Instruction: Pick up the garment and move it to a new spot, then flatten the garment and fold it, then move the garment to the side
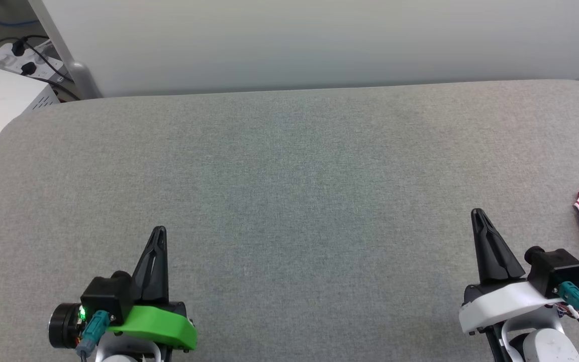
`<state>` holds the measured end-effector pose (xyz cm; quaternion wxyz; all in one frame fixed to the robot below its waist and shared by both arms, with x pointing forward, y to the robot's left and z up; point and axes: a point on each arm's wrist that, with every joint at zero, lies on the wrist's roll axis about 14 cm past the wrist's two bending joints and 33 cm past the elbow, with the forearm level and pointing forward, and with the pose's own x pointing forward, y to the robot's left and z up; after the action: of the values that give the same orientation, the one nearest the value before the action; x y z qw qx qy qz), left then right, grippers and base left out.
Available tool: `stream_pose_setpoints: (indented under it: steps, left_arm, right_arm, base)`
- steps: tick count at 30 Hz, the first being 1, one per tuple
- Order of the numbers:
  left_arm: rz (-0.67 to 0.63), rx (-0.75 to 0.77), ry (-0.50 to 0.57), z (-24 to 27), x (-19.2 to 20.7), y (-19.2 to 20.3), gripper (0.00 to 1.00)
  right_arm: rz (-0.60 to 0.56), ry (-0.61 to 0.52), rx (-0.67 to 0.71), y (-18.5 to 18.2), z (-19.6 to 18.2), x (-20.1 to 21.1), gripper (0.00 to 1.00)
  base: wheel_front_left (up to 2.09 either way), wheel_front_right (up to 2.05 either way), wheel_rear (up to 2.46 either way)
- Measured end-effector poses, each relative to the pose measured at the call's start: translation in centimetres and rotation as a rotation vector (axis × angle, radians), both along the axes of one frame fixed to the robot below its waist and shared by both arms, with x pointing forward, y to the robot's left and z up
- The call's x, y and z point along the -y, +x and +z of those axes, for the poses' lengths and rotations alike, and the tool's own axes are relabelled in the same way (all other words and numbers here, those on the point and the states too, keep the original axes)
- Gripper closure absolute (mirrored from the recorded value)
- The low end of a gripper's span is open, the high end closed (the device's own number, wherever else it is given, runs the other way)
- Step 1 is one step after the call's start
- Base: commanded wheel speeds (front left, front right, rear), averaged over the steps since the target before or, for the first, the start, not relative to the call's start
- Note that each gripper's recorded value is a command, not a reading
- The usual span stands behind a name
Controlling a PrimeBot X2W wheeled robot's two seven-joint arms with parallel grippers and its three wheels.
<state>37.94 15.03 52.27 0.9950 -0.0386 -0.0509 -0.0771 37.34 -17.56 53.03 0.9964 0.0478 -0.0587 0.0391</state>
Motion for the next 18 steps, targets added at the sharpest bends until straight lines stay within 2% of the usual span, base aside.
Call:
stream_pose_setpoints:
  steps: [18]
  left_arm:
    - [0.022,-0.018,0.025,0.05,-0.43,-0.17,1.00]
  right_arm:
    - [0.012,-0.027,-0.010,0.07,0.28,-0.33,1.00]
  base:
    - [0.00,0.00,0.00]
